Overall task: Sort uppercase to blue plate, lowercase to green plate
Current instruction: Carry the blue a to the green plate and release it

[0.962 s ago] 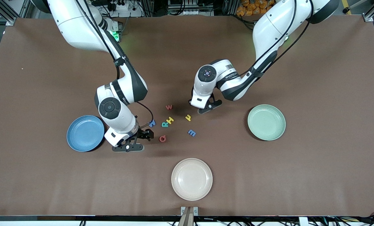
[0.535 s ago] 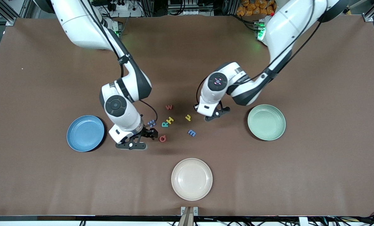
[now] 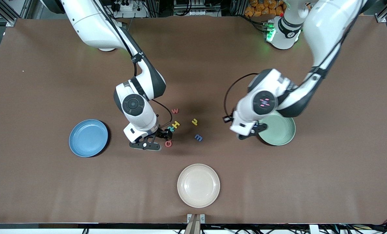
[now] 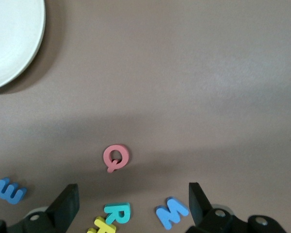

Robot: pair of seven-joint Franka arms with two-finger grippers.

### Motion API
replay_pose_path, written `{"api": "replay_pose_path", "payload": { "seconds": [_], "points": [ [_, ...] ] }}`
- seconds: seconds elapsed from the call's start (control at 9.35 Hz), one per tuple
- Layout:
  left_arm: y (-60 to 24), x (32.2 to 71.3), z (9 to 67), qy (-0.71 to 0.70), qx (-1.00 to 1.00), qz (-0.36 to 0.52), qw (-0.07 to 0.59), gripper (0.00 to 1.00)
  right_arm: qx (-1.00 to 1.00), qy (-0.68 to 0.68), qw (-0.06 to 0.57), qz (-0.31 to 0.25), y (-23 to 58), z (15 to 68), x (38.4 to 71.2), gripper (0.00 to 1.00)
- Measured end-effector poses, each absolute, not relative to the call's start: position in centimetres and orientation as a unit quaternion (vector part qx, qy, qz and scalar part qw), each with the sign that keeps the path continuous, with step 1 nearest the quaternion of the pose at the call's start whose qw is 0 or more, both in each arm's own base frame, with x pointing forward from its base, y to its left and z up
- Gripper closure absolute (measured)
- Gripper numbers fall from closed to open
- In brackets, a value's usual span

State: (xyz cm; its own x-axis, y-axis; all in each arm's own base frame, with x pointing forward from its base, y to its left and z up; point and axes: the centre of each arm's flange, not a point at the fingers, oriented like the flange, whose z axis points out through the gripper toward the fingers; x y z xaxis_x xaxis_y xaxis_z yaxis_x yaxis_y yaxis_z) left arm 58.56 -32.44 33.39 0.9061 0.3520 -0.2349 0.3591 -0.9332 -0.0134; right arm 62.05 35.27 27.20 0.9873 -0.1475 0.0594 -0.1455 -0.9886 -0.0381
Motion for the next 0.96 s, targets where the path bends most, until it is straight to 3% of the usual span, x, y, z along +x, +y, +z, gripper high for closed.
{"api": "replay_pose_path", "payload": {
  "seconds": [0.43, 0.96],
  "points": [
    [-20.1, 61.4, 39.0, 0.155, 0.977, -0.145, 0.028, 0.73, -0.999, 0.043, 0.004, -0.018, 34.3, 26.2, 62.0, 0.00],
    [-8.5, 63.4, 31.5, 0.132, 0.974, -0.183, 0.011, 0.73, -0.997, -0.068, -0.013, 0.014, 31.1, 23.7, 61.5, 0.00]
  ]
}}
